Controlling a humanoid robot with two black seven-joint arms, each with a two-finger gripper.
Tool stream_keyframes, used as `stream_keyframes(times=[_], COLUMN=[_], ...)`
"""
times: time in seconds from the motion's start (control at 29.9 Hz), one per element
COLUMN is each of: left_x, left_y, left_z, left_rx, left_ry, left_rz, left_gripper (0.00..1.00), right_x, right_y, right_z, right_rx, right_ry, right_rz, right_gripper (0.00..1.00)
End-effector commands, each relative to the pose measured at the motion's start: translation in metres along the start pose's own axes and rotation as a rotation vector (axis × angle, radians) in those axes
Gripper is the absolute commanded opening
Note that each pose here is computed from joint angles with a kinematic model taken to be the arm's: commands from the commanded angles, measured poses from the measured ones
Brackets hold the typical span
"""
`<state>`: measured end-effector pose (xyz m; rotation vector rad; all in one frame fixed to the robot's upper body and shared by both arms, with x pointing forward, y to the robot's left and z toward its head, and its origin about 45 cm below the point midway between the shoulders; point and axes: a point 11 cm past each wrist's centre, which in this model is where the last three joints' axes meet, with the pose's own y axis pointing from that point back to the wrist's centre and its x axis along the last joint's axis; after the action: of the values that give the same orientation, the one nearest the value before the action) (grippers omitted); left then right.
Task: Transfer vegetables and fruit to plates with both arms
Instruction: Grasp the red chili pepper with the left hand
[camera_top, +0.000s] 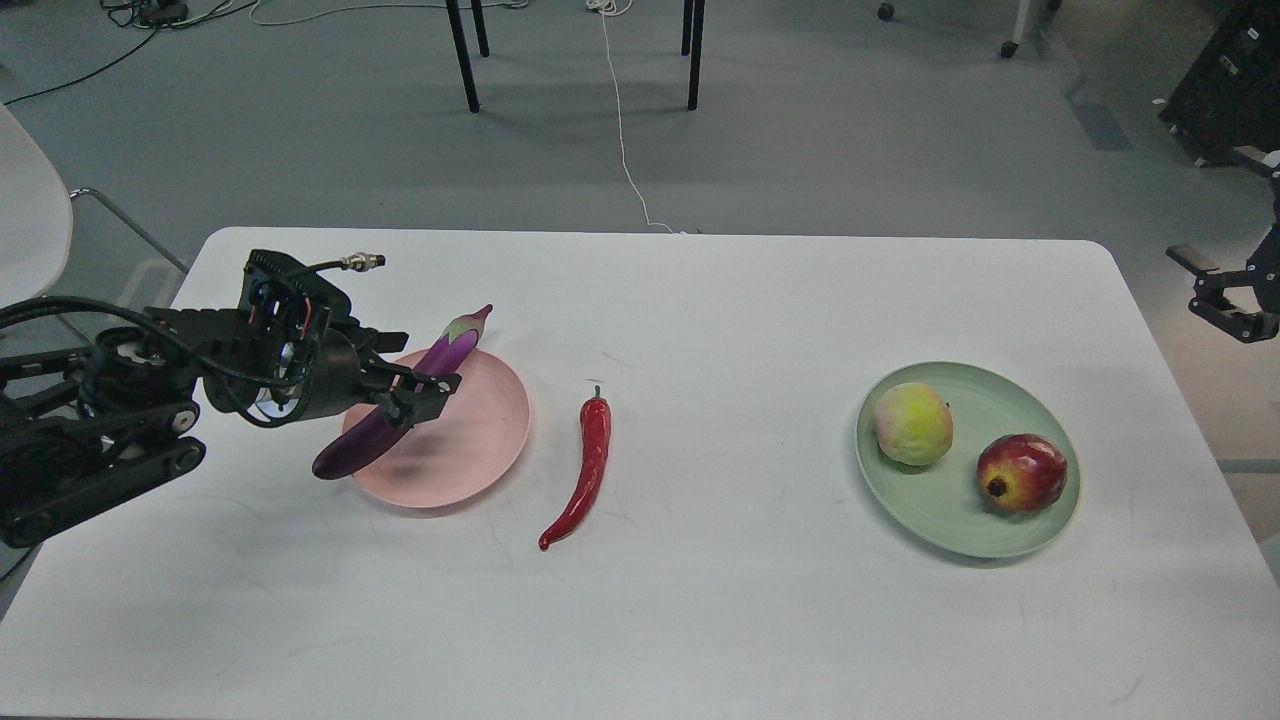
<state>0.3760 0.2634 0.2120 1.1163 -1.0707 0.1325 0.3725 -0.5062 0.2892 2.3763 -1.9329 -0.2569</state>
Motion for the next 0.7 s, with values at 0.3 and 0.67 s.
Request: stream_keyframes(times=[0.3,0.67], left_x=[0.01,-0.014], left_y=[-0.055,-0.086], left_z=[0.107,0.118], left_rx=[-0.234,-0.2], left_ry=[-0.097,-0.111], left_rz=[-0.022,-0.102], left_gripper=[0.81,0.8], right_x=[0.046,0.05], right_y=[0.019,0.028], right_z=[0.018,0.032], right_rx=[0.057,0.032], right_ry=[-0.093,-0.105], right_rz=[0.191,0.209], right_gripper=[0.99,0.99])
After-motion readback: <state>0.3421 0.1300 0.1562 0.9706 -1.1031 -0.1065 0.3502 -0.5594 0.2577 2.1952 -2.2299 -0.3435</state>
